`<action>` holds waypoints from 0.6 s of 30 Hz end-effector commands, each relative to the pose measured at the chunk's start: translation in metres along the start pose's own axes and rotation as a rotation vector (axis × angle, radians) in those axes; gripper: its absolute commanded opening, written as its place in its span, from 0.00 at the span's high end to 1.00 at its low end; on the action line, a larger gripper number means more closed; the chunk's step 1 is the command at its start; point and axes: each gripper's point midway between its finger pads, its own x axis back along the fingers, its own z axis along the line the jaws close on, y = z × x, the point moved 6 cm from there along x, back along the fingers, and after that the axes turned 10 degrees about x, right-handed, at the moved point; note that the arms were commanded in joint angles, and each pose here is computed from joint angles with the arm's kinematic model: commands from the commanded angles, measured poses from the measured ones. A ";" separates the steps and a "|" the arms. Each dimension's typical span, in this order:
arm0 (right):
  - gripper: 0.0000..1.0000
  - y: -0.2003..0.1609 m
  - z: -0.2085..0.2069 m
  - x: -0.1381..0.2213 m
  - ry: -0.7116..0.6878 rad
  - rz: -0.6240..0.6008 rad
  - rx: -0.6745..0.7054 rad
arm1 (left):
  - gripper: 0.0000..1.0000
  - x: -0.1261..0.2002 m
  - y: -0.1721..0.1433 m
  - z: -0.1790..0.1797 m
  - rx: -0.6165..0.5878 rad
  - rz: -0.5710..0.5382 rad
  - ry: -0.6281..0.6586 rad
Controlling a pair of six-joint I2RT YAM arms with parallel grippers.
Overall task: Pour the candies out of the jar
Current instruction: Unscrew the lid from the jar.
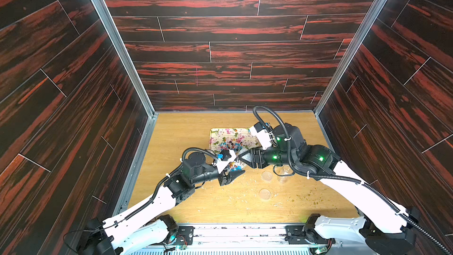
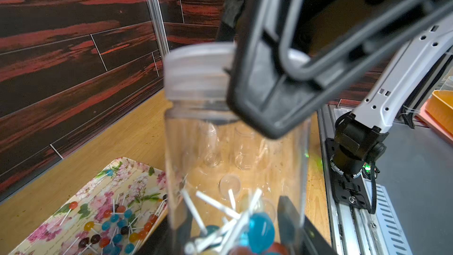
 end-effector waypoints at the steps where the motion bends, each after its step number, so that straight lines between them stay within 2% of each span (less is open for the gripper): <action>1: 0.44 0.004 0.001 0.010 -0.025 -0.031 0.129 | 0.46 0.004 0.012 -0.006 -0.024 -0.047 -0.023; 4: 0.48 0.005 -0.001 0.012 -0.045 -0.037 0.223 | 0.46 0.005 0.013 -0.006 -0.024 -0.050 -0.022; 11: 0.50 -0.003 0.004 0.018 0.051 -0.093 0.557 | 0.46 0.004 0.013 -0.006 -0.023 -0.049 -0.029; 18: 0.48 -0.003 -0.009 0.024 0.151 -0.131 0.638 | 0.46 0.005 0.014 -0.006 -0.024 -0.048 -0.026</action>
